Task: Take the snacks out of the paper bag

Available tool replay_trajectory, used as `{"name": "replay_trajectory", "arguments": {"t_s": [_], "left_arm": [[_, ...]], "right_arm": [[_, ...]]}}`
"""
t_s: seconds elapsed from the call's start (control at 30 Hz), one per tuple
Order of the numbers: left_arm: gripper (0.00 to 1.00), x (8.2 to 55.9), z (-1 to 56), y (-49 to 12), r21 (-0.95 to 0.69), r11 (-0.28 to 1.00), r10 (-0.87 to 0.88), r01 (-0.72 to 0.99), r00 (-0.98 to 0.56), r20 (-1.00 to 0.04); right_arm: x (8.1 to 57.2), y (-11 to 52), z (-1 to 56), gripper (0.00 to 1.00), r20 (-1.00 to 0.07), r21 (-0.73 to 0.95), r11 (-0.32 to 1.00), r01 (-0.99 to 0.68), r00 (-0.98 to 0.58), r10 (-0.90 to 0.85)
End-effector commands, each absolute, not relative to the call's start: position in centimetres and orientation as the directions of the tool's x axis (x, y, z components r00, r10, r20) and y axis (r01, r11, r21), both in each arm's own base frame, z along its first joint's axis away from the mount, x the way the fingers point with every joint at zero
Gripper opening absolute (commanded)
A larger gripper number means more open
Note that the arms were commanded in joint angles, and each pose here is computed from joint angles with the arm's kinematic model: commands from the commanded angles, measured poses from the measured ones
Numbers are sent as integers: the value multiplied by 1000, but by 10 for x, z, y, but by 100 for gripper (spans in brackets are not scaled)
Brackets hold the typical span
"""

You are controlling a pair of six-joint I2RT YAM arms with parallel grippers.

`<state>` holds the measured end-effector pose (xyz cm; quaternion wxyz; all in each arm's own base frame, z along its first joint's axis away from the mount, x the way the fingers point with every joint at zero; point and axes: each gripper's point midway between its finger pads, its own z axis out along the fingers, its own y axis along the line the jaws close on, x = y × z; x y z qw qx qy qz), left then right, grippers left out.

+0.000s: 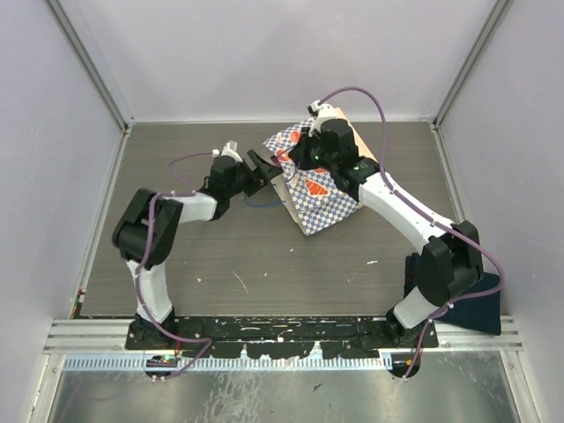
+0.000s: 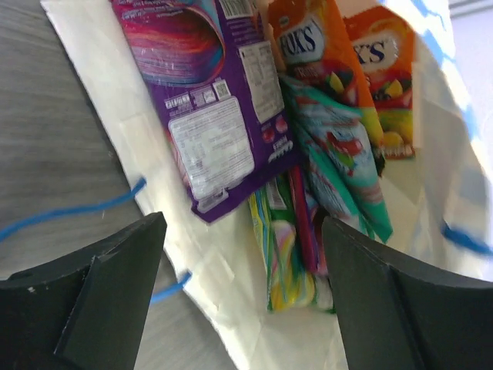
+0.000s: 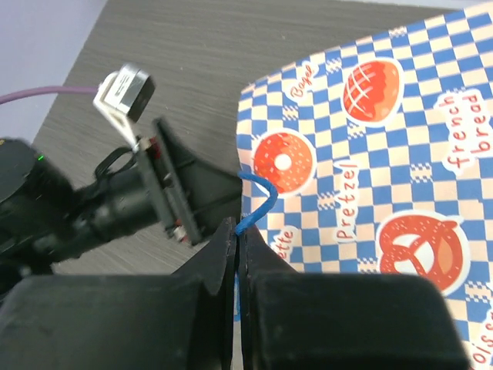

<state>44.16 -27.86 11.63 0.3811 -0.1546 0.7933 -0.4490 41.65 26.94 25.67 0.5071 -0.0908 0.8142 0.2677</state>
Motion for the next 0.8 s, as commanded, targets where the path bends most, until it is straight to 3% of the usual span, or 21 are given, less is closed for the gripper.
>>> {"name": "replay_trajectory", "arguments": {"t_s": [0.0,0.17,0.33,0.77], "left_arm": [[82,469,130,-321,-904,420,-653,79,-665,-362],[80,483,96,-337,-860,509,-667,-23,-642,-378],[70,495,75,-343,-850,519,-690,-85,-628,-359],[72,475,34,-330,-785,591,-682,-189,-636,-360]], "right_arm": [[418,257,285,1,-892,365,822,-437,-416,176],[419,248,283,1,-889,374,822,-429,-417,186],[420,241,283,1,-886,385,819,-425,-418,199],[418,228,284,1,-884,392,825,-407,-414,216]]}}
